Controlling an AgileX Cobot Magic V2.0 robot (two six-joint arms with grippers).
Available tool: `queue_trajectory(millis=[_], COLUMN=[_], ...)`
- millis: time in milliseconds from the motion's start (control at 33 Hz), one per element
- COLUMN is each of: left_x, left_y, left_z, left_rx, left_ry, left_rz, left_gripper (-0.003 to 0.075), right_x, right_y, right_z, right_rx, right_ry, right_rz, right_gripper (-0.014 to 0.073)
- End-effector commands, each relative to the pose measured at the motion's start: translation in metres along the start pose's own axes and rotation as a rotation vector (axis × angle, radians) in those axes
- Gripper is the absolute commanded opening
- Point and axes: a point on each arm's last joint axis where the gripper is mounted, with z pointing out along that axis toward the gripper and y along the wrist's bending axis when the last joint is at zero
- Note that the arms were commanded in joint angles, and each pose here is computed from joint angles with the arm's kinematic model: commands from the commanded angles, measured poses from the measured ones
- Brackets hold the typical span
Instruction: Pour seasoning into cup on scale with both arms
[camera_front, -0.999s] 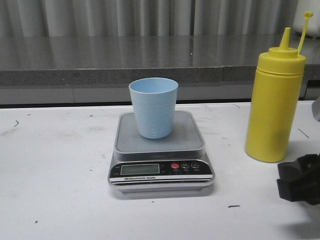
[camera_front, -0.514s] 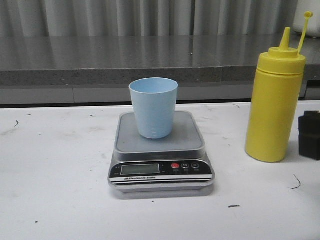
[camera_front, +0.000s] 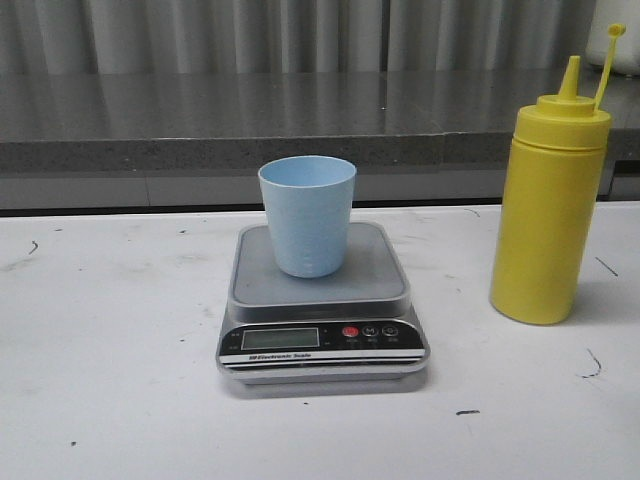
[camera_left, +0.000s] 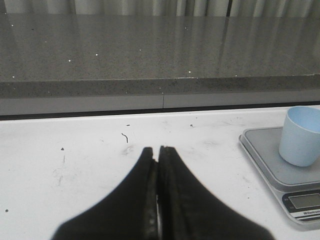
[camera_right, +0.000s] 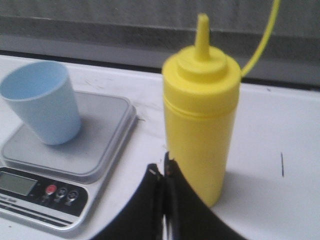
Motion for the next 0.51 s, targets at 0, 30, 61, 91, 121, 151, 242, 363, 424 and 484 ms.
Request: queue_trajectory(millis=[0, 30, 61, 91, 121, 151, 242, 363, 424, 484], left_x=[-0.015, -0.015, -0.015, -0.015, -0.015, -0.015, -0.015, -0.015, -0.015, -0.015], left_y=[-0.001, -0.001, -0.001, -0.001, -0.001, -0.001, -0.001, -0.001, -0.001, -0.001], left_z=[-0.003, -0.003, -0.003, -0.003, -0.003, -0.003, -0.003, -0.003, -0.003, -0.003], left_rx=[0.009, 0.009, 0.009, 0.009, 0.009, 0.009, 0.009, 0.009, 0.009, 0.009], left_ry=[-0.097, -0.097, -0.097, -0.097, -0.097, -0.097, -0.097, -0.097, -0.097, -0.097], left_rz=[-0.019, -0.019, -0.019, -0.019, -0.019, -0.019, -0.019, -0.019, -0.019, -0.019], left_gripper=[-0.0020, -0.0020, -0.0020, -0.0020, -0.0020, -0.0020, -0.0020, -0.0020, -0.0020, -0.0020], right_x=[-0.032, -0.038, -0.040, -0.043, -0.044, -0.045, -0.045, -0.041, -0.038, -0.036], right_y=[0.004, 0.005, 0.006, 0.007, 0.008, 0.008, 0.009, 0.010, 0.011, 0.011], right_z=[-0.020, -0.026, -0.031, -0.037, -0.041, -0.047, -0.061, -0.077, -0.084, -0.091], right_rx=[-0.038, -0.049, -0.060, -0.069, -0.080, -0.089, -0.114, -0.149, -0.160, -0.168], right_ry=[-0.113, -0.136, -0.139, -0.156, -0.155, -0.163, -0.176, -0.165, -0.159, -0.161], right_rz=[-0.047, -0.045, -0.045, -0.043, -0.044, -0.046, -0.047, -0.059, -0.079, -0.097], right_gripper=[-0.0113, -0.0113, -0.0113, -0.0113, -0.0113, -0.0113, -0.0113, -0.0113, -0.0113, -0.0113])
